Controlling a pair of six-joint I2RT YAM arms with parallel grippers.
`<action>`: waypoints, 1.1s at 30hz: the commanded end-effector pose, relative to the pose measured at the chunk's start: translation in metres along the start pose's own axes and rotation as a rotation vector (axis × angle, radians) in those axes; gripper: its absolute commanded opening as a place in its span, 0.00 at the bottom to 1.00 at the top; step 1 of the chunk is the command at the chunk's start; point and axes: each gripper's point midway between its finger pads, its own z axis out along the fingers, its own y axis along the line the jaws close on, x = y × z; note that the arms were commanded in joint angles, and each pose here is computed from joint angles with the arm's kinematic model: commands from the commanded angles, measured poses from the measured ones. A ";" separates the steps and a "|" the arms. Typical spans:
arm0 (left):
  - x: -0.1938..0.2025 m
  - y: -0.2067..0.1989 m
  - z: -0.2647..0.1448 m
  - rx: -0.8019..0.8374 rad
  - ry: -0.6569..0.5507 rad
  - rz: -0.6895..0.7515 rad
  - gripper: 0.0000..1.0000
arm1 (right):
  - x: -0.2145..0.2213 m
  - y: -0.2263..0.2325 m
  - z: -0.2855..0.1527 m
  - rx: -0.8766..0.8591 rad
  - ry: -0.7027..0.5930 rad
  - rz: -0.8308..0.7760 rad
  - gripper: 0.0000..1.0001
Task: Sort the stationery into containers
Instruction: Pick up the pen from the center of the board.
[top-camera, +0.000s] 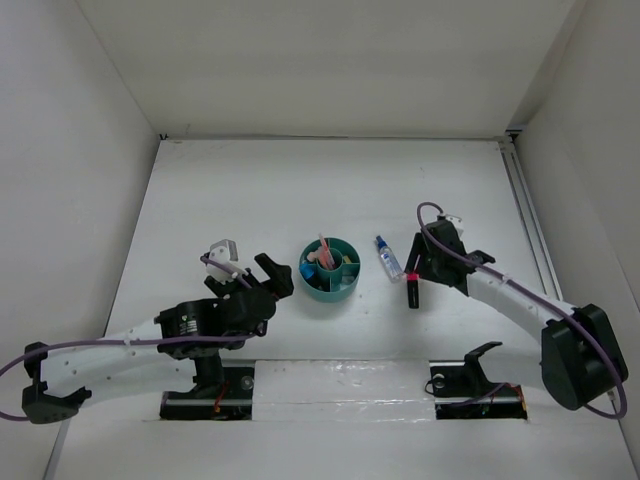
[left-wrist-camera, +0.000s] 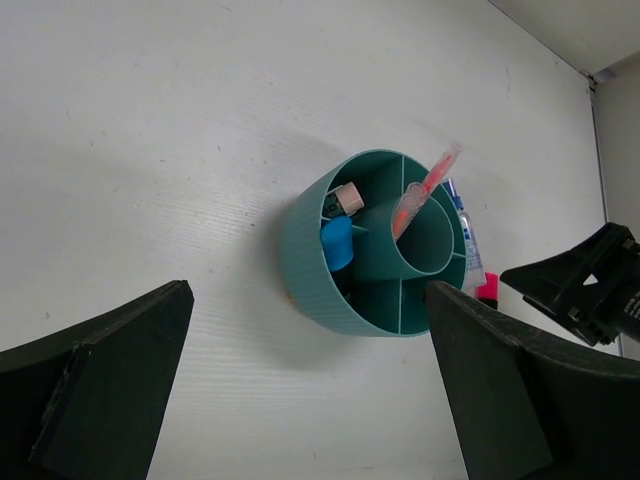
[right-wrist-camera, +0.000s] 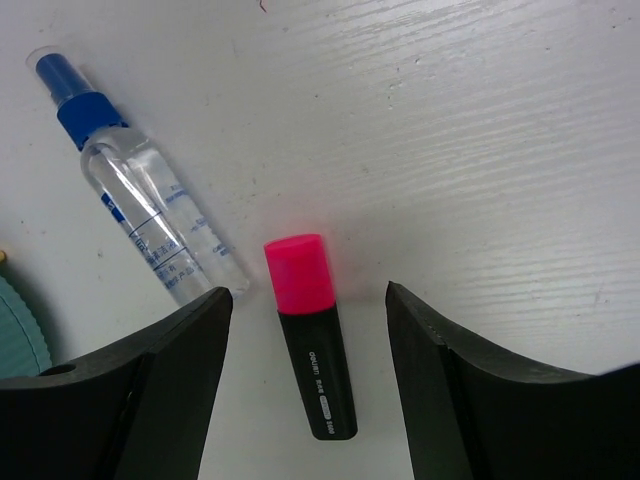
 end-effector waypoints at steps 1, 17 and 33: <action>-0.008 0.000 0.000 0.002 -0.031 0.005 1.00 | -0.011 0.006 0.003 -0.032 -0.025 0.004 0.69; -0.006 0.001 0.001 0.002 -0.032 0.013 1.00 | 0.004 0.004 0.008 0.024 0.017 0.005 0.66; -0.014 0.001 -0.004 0.025 -0.040 -0.006 1.00 | 0.014 0.000 0.018 0.075 0.082 -0.018 0.56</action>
